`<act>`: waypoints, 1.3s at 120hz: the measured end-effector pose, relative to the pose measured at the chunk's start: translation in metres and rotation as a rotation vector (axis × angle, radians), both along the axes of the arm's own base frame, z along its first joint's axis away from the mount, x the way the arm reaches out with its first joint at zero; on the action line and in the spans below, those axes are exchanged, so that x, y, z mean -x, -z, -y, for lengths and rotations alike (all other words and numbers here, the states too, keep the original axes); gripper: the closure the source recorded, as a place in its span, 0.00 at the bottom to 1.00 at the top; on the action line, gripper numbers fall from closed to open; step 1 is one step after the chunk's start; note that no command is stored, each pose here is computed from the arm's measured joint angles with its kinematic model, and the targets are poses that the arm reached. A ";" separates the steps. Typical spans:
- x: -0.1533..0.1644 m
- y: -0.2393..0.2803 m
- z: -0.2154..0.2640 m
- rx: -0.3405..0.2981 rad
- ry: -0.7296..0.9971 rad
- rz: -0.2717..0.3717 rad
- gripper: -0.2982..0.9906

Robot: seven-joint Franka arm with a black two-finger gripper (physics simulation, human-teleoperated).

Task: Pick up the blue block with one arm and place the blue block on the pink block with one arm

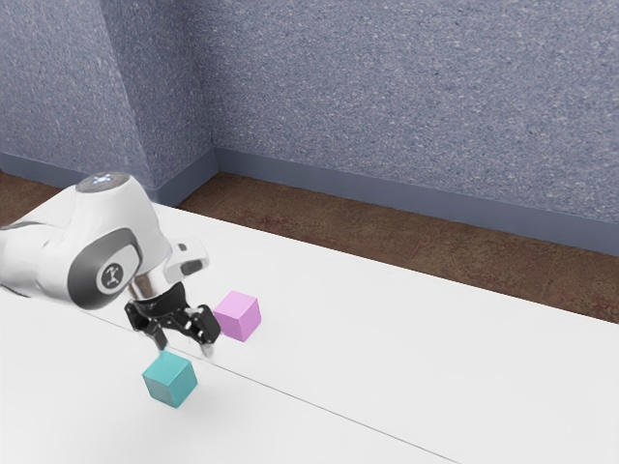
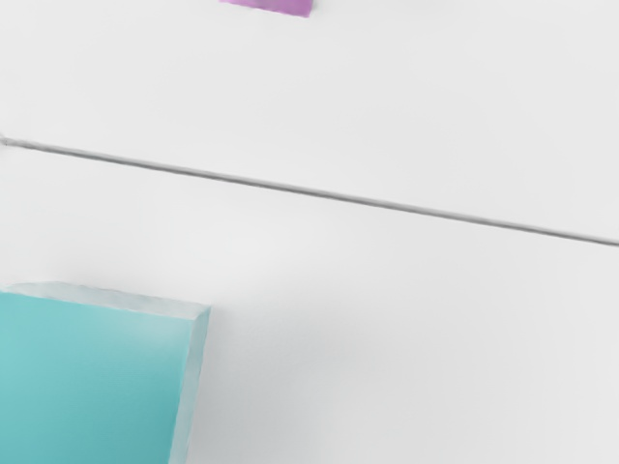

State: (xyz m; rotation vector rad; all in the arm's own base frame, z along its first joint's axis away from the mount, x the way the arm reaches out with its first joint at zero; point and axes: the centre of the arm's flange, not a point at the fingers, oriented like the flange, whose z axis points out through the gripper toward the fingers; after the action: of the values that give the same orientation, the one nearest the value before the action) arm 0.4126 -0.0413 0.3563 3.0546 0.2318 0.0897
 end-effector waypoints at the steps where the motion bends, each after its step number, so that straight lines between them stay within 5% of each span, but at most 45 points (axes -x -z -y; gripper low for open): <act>1: -0.001 0.001 -0.002 0.001 -0.004 0.003 0.23; 36: -0.015 0.020 -0.022 0.006 0.052 0.022 0.23; 95: -0.016 0.054 -0.046 -0.020 0.179 -0.119 0.23; 156: -0.021 0.066 -0.056 -0.020 0.152 -0.090 0.23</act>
State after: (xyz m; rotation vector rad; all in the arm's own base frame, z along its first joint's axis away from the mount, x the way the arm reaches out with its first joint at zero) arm 0.4337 0.0146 0.2905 3.0866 0.0039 -0.0555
